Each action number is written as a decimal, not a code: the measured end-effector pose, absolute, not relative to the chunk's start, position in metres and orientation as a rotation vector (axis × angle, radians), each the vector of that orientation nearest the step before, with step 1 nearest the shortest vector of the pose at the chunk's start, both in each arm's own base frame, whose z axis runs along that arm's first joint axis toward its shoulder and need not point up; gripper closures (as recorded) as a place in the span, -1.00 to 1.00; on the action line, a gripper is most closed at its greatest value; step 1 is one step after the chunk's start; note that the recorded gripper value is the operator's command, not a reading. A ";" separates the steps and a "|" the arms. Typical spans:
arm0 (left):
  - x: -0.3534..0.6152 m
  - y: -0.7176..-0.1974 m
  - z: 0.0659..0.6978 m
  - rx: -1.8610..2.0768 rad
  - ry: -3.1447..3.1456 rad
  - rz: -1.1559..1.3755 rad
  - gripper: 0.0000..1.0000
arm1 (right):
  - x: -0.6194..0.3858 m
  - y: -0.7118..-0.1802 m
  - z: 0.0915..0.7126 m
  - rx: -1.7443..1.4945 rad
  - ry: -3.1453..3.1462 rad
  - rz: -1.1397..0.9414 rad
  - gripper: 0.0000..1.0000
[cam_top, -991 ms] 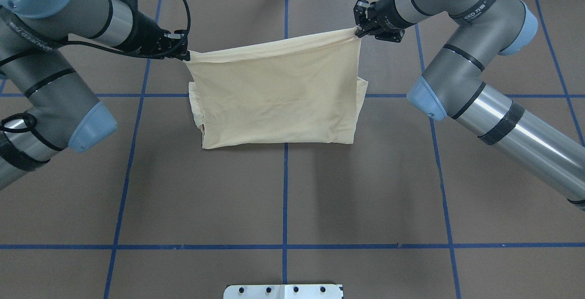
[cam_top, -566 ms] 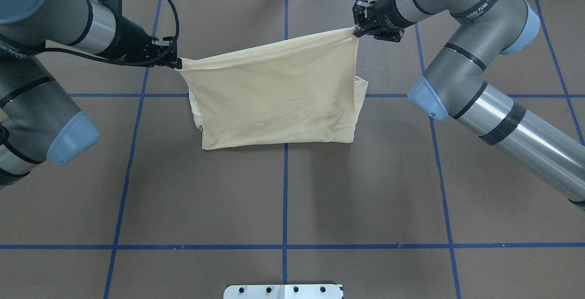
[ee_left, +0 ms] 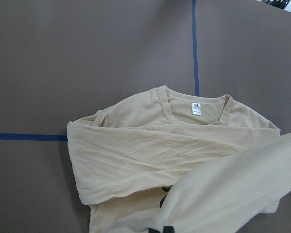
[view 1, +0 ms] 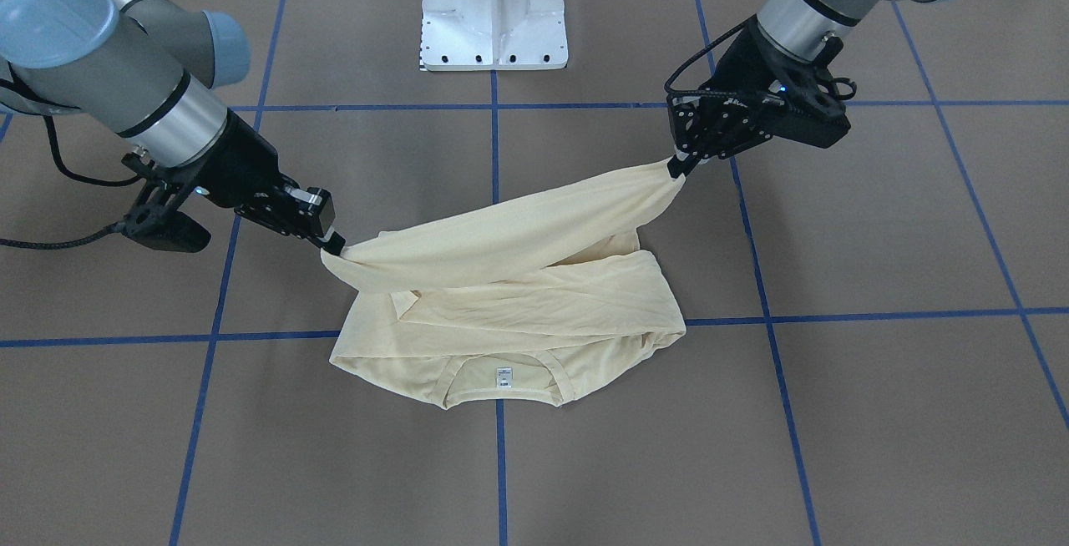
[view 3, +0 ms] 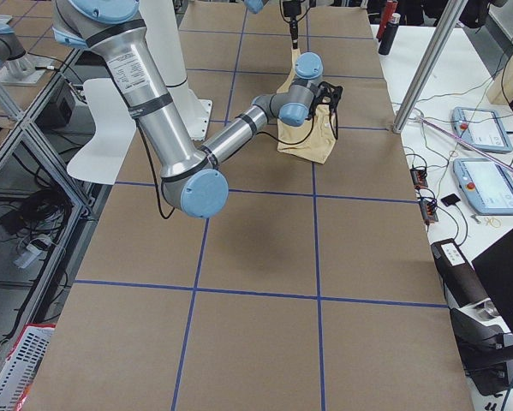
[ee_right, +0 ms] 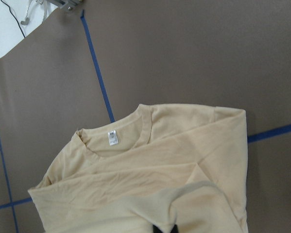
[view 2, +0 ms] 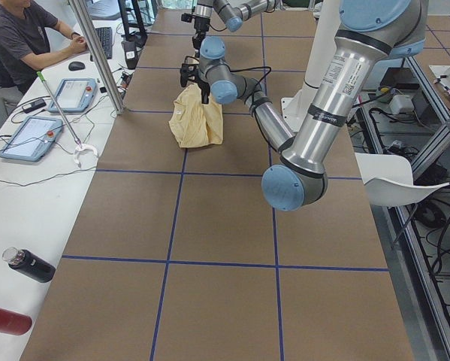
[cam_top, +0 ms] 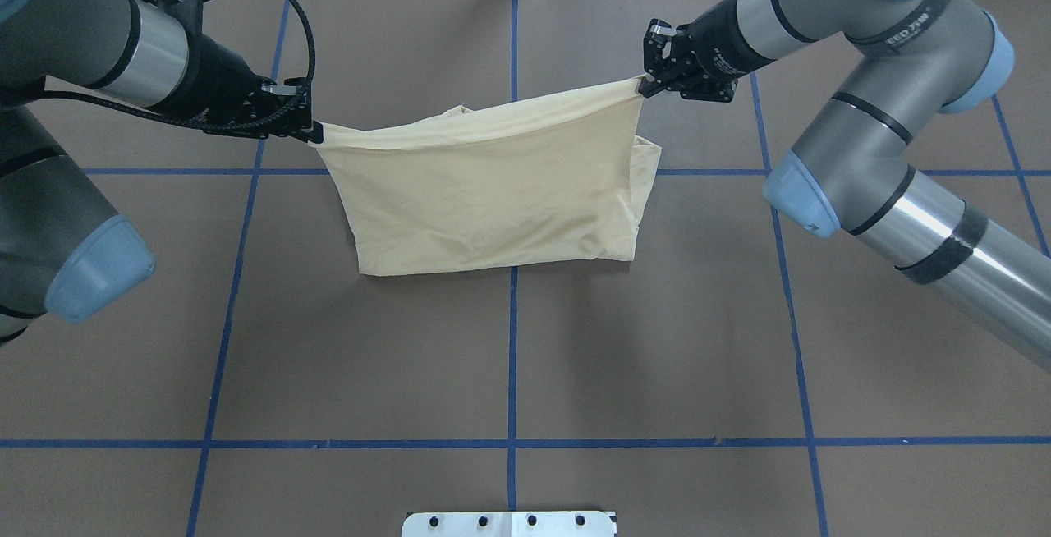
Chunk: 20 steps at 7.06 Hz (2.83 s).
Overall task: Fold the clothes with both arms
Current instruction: 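Hold the hem above the collar with both grippers, adjusting its spread, then lower the hem onto the collar edge with both grippers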
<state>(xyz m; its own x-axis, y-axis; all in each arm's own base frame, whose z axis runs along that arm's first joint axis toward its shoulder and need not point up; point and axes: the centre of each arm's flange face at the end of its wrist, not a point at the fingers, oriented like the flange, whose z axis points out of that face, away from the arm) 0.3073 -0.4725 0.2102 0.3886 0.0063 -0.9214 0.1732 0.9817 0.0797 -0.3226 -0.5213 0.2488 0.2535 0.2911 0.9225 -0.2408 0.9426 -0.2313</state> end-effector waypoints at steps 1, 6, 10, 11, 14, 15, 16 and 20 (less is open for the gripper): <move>0.311 -0.465 0.210 0.162 1.169 -0.098 1.00 | -0.308 -0.497 0.254 -0.081 -1.278 0.332 1.00; 0.292 -0.429 0.200 0.131 1.149 -0.091 1.00 | -0.294 -0.461 0.259 -0.109 -1.291 0.296 1.00; 0.324 -0.457 0.200 0.116 1.121 -0.090 1.00 | -0.315 -0.492 0.266 -0.063 -1.254 0.346 1.00; 0.333 -0.467 0.206 0.115 1.113 -0.092 1.00 | -0.322 -0.504 0.265 -0.047 -1.243 0.362 1.00; 0.349 -0.492 0.225 0.120 1.108 -0.101 1.00 | -0.337 -0.533 0.266 -0.010 -1.218 0.374 1.00; 0.351 -0.496 0.226 0.122 1.108 -0.103 1.00 | -0.339 -0.541 0.266 -0.005 -1.213 0.376 1.00; 0.356 -0.504 0.226 0.128 1.108 -0.107 1.00 | -0.345 -0.553 0.265 0.000 -1.205 0.384 1.00; 0.399 -0.581 0.270 0.212 1.106 -0.153 1.00 | -0.370 -0.594 0.279 0.029 -1.142 0.419 1.00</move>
